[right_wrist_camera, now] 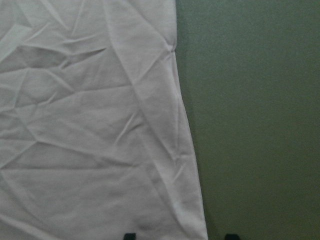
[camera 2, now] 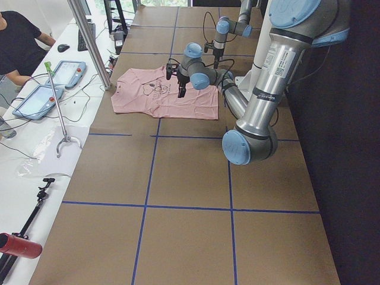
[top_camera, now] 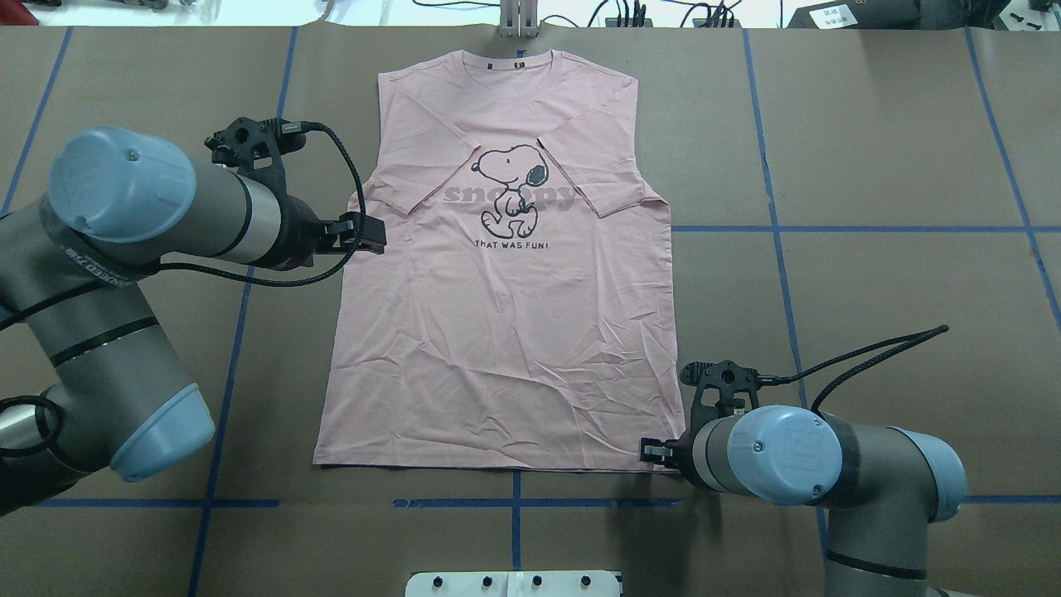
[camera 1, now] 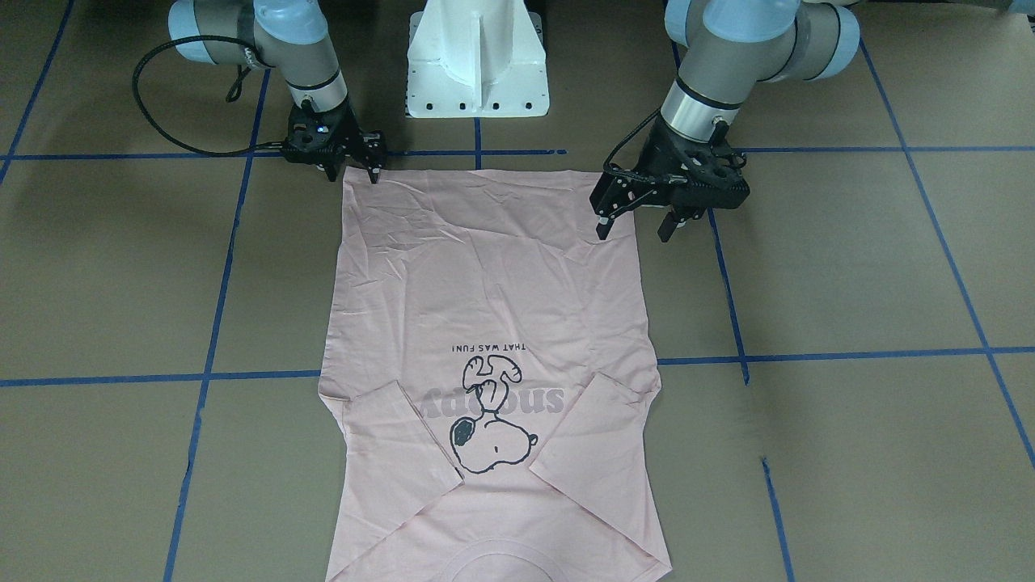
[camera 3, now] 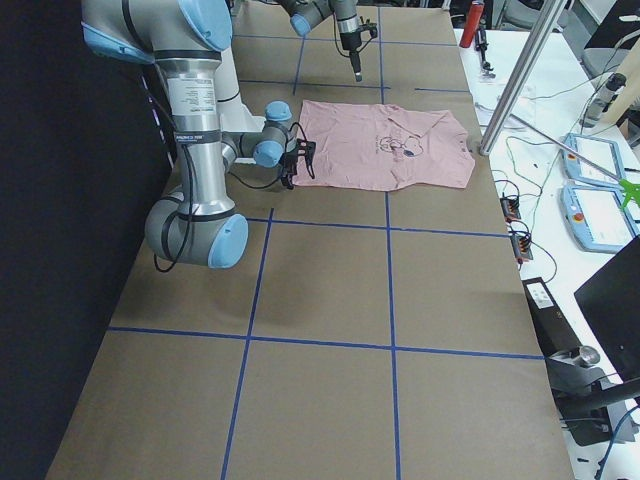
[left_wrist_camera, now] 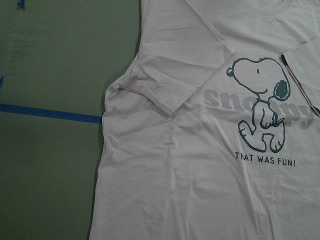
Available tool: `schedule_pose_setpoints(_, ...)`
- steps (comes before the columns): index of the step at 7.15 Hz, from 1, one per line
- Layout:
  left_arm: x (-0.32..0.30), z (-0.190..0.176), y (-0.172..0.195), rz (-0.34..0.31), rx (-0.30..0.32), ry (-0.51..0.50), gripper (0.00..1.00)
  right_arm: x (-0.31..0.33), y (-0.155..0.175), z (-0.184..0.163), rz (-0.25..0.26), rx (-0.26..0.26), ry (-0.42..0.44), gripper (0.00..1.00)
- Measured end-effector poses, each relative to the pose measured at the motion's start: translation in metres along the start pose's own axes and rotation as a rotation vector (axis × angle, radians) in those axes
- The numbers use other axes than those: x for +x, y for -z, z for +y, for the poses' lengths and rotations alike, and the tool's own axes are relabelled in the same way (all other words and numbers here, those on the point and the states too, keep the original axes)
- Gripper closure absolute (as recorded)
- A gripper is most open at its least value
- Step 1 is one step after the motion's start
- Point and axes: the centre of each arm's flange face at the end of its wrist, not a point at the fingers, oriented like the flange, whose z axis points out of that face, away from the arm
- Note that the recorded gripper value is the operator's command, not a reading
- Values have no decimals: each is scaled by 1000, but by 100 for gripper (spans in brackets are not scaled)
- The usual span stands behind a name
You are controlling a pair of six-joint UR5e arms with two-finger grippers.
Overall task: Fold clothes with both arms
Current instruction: 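Move both grippers down to the shirt hem nearest the robot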
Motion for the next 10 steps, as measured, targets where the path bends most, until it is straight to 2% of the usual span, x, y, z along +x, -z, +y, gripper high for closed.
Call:
schedule_pose_setpoints(7,-1,10,-12,-14,-22,29,0,-5,15,0,-33,-3,0,100)
schedule_pose_setpoints(8,-5,23,-18,-25,-42,74,0,-5,22,0,-42,-4,0,100)
schedule_pose_setpoints(10,-8,84,-38,-65,-102,216,0,2,33,0,-52,-4,0,100)
